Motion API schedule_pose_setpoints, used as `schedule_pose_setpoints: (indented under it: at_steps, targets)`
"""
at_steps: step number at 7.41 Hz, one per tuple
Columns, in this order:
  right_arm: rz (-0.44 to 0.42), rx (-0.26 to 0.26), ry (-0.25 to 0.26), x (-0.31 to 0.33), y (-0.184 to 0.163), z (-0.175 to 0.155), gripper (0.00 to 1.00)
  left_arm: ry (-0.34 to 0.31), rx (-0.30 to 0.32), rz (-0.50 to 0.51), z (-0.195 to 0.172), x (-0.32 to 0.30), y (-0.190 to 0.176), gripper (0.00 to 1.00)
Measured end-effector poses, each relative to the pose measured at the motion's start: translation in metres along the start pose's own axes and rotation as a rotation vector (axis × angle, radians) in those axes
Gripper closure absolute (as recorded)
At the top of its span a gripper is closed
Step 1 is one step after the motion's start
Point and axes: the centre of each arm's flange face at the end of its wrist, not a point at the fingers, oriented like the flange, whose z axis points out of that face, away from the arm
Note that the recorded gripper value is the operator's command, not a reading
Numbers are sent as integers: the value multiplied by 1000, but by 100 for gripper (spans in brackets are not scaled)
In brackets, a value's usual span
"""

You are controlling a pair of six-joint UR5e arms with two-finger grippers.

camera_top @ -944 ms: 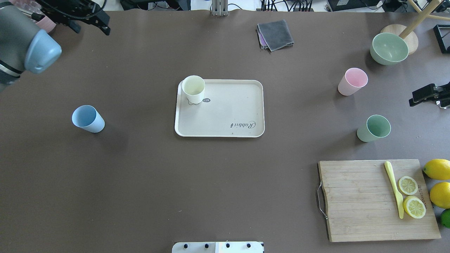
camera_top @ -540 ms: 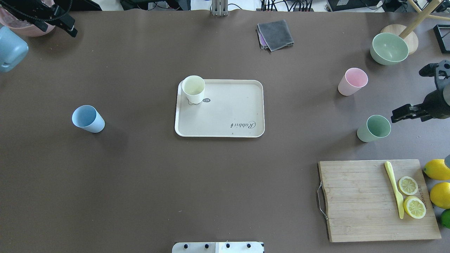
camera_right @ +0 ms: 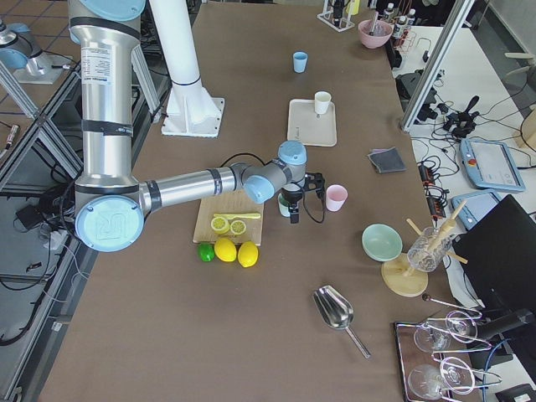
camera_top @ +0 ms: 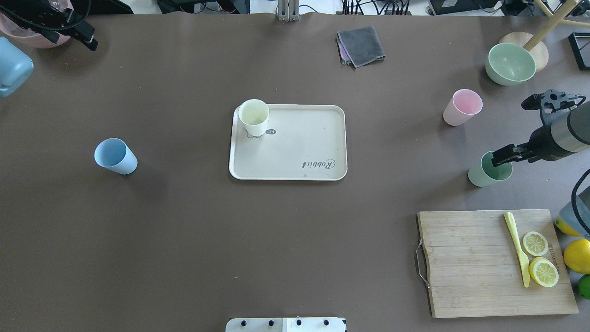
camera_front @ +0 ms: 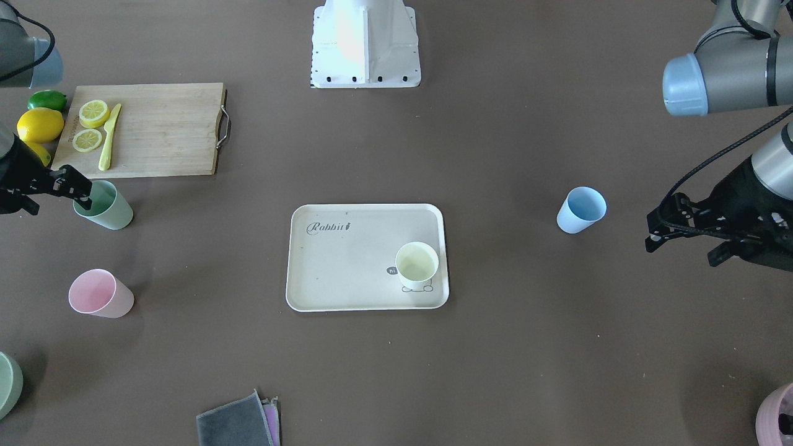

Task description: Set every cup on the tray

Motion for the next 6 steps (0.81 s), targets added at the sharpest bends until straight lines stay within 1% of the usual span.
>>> schedule_pose_setpoints:
  at_steps: [1,2,4,6]
  targets:
    - [-15,-1,15,-5,3,8,69,-1,0,1,1,0,0,3]
    - [-23,1,31,-9,6,13,100,-1,-1,1,1,1,0,3]
    - [-21,3,34,-15,6,16,100,-2,-2,1,2,1,0,3]
    - [-27,15,14,-27,2,9,100,-1,-5,1,4,1,1,3]
